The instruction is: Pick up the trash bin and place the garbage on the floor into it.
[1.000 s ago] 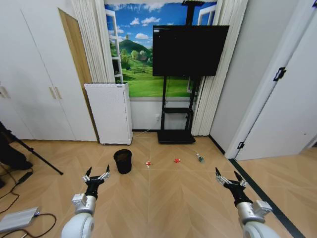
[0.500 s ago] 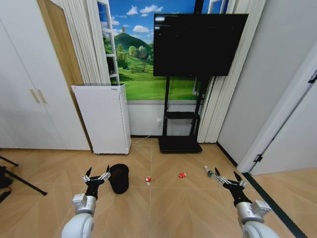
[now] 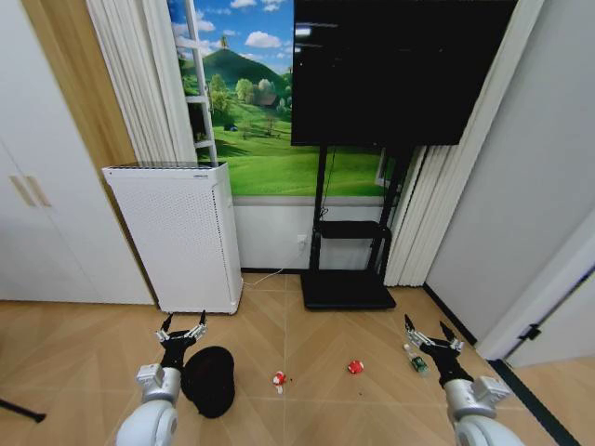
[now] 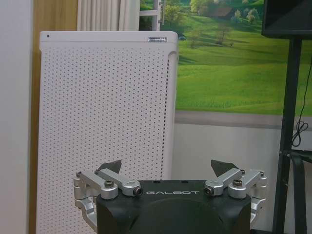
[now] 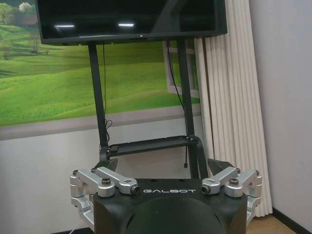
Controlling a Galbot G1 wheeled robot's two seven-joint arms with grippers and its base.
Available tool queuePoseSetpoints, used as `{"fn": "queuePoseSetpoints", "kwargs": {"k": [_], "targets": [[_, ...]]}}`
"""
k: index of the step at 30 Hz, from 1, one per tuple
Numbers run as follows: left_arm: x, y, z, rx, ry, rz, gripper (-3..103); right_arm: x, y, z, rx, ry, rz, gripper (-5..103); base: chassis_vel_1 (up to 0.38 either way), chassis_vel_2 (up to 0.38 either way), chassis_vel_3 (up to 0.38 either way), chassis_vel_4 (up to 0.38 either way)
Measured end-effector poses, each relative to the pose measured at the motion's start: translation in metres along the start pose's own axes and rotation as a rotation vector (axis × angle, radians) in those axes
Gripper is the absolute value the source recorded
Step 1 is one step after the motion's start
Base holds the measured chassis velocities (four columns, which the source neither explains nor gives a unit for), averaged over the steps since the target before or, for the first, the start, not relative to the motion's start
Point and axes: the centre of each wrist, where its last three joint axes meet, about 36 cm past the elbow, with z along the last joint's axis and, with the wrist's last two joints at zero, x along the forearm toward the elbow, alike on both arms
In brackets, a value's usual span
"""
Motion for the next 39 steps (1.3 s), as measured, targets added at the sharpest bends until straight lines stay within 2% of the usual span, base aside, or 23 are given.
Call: {"fn": "queuePoseSetpoints", "kwargs": {"k": [12, 16, 39], "targets": [[-0.002, 0.0, 0.002, 0.0, 0.003, -0.001, 100, -0.003, 0.0, 0.004, -0.01, -0.011, 0.03, 100, -0.349, 0.342, 0.35, -0.344], [-0.003, -0.001, 0.004, 0.001, 0.003, 0.0, 100, -0.007, 0.0, 0.007, -0.004, -0.051, 0.06, 100, -0.238, 0.249, 0.215, -0.154], [-0.006, -0.006, 0.007, 0.02, 0.038, -0.016, 100, -0.013, -0.003, 0.014, 0.008, -0.081, 0.051, 100, 0.018, -0.005, -0.009, 0.014]]}}
